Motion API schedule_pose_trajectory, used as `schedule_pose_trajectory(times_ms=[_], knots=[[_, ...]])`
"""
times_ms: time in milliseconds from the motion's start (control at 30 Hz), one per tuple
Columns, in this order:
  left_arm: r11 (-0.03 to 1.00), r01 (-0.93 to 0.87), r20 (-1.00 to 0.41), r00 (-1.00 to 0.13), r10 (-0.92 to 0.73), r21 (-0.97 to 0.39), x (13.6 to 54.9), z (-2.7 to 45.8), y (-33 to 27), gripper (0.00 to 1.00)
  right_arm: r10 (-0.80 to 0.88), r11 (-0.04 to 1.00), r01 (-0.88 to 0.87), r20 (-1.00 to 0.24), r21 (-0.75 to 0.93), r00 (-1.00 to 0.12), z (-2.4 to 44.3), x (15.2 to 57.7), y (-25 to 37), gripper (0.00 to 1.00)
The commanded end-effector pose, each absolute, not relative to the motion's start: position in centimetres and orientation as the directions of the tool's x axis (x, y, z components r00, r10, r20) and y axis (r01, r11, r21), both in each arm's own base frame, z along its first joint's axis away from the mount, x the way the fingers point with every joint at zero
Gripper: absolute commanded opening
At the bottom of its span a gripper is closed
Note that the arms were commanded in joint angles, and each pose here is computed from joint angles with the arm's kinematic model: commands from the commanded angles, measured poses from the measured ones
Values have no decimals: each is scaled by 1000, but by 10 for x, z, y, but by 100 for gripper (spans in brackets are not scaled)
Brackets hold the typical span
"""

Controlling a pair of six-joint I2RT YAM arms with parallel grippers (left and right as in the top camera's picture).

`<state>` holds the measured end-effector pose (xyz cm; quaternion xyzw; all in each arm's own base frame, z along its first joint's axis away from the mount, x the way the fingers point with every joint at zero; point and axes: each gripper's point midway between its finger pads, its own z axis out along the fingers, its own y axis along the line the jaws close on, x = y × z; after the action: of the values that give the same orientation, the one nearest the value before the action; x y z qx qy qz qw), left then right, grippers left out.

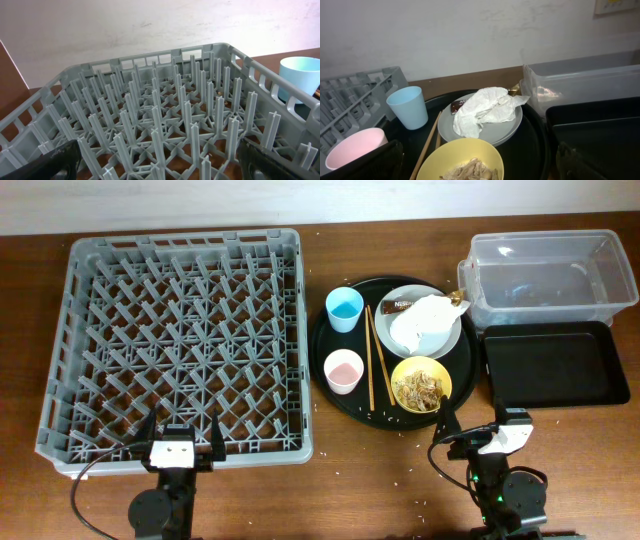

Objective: Sort waste into correct bins and load items into the dishwasher rack
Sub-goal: 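Move the right gripper toward the white plate with tissue and wrapper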

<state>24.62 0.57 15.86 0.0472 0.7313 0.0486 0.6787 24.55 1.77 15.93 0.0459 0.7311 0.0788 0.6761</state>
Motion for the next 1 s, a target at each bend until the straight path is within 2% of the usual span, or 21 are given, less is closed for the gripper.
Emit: schedule_pose_trajectory(times_ms=[0,367,500,667,800,900,933,967], knots=[[988,-7,-985,-79,154,155,246,157,8,99,169,984,-48,-982,173,-86,156,245,20,99],[988,-7,-985,-79,154,155,246,157,8,99,169,984,-44,-982,173,-85,156,245,19,98],[988,-7,-985,-79,154,155,246,157,8,99,185,981,-64,-982,182,43,188,246,19,98],[988,-7,-985,-79,154,155,246,157,8,99,190,977,-113,-978,179,86,226,237,25,98],[988,-7,-985,-79,154,155,246,157,8,99,164,982,-102,-986,161,22,249,235,25,99],[988,-7,-985,-79,154,155,246,157,8,99,153,982,-106,-986,159,-65,258,252,30,98],[988,-7,-985,-79,154,155,246,157,8,99,147,982,-100,-983,158,-107,268,262,31,99],[988,-7,-985,-79,154,155,246,157,8,99,135,984,-86,-970,155,-204,278,282,34,98]])
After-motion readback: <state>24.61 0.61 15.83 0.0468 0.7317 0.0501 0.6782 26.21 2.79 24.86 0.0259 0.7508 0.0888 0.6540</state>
